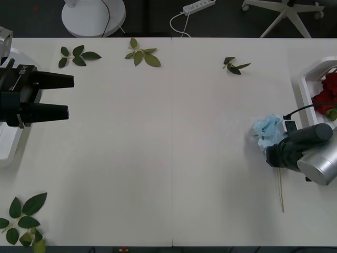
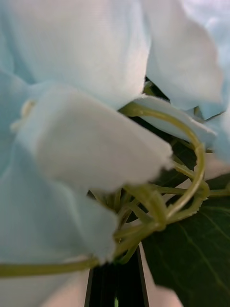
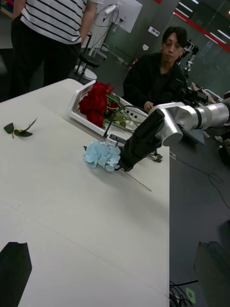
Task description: Place the red flowers into the right box and the blue flowers into the left box. If a person shows an open palm, hand one flower to the person first, then continue sorting.
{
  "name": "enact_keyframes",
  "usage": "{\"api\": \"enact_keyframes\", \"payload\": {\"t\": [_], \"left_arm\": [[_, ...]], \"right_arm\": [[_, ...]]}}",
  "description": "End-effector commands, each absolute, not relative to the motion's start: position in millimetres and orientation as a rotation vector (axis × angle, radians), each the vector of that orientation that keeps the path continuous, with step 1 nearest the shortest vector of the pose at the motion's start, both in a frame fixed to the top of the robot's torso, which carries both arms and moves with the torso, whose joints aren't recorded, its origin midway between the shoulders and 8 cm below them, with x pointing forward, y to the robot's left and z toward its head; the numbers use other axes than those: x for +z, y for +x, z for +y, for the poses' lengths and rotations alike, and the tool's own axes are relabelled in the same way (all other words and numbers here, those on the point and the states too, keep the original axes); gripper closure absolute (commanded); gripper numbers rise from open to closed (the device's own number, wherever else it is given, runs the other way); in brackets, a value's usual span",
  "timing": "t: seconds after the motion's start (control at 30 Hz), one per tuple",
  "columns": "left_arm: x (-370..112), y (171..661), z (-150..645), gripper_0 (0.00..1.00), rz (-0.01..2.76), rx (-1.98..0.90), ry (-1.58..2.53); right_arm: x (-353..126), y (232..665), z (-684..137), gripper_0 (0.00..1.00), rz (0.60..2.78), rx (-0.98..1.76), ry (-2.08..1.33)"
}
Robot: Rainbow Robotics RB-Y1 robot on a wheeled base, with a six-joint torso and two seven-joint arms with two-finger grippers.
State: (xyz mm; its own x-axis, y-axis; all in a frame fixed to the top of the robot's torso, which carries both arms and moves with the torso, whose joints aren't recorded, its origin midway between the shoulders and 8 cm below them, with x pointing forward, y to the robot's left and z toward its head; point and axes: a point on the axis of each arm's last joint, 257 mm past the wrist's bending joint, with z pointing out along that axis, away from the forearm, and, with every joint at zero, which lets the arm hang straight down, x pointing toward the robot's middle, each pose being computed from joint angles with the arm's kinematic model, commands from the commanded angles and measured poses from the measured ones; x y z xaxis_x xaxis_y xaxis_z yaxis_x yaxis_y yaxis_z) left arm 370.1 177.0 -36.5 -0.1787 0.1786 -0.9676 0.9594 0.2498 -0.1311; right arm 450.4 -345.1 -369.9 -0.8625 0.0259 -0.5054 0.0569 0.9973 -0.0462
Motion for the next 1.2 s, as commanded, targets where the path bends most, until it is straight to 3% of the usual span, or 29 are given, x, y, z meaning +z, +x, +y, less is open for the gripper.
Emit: {"api": "enact_keyframes", "payload": {"t": [0.03,0.23,0.47,1.2], "left_arm": [[-31.2,366.8,175.7,0.00,1.589,-1.039,1.099],[-31.2,366.8,175.7,0.00,1.589,-1.039,1.099],[-31.2,366.8,175.7,0.00,1.589,-1.039,1.099],[-31.2,366.8,175.7,0.00,1.589,-1.039,1.099]], "right_arm": [[-372.0,451.8,-342.3,1.00,2.628,-0.075,0.012],[-347.8,458.4,-329.8,1.00,2.614,0.004,-0.014],[-273.3,474.5,-308.1,1.00,2.567,0.138,-0.171],[-43.9,529.9,-129.7,1.00,1.989,0.713,-0.708]]}}
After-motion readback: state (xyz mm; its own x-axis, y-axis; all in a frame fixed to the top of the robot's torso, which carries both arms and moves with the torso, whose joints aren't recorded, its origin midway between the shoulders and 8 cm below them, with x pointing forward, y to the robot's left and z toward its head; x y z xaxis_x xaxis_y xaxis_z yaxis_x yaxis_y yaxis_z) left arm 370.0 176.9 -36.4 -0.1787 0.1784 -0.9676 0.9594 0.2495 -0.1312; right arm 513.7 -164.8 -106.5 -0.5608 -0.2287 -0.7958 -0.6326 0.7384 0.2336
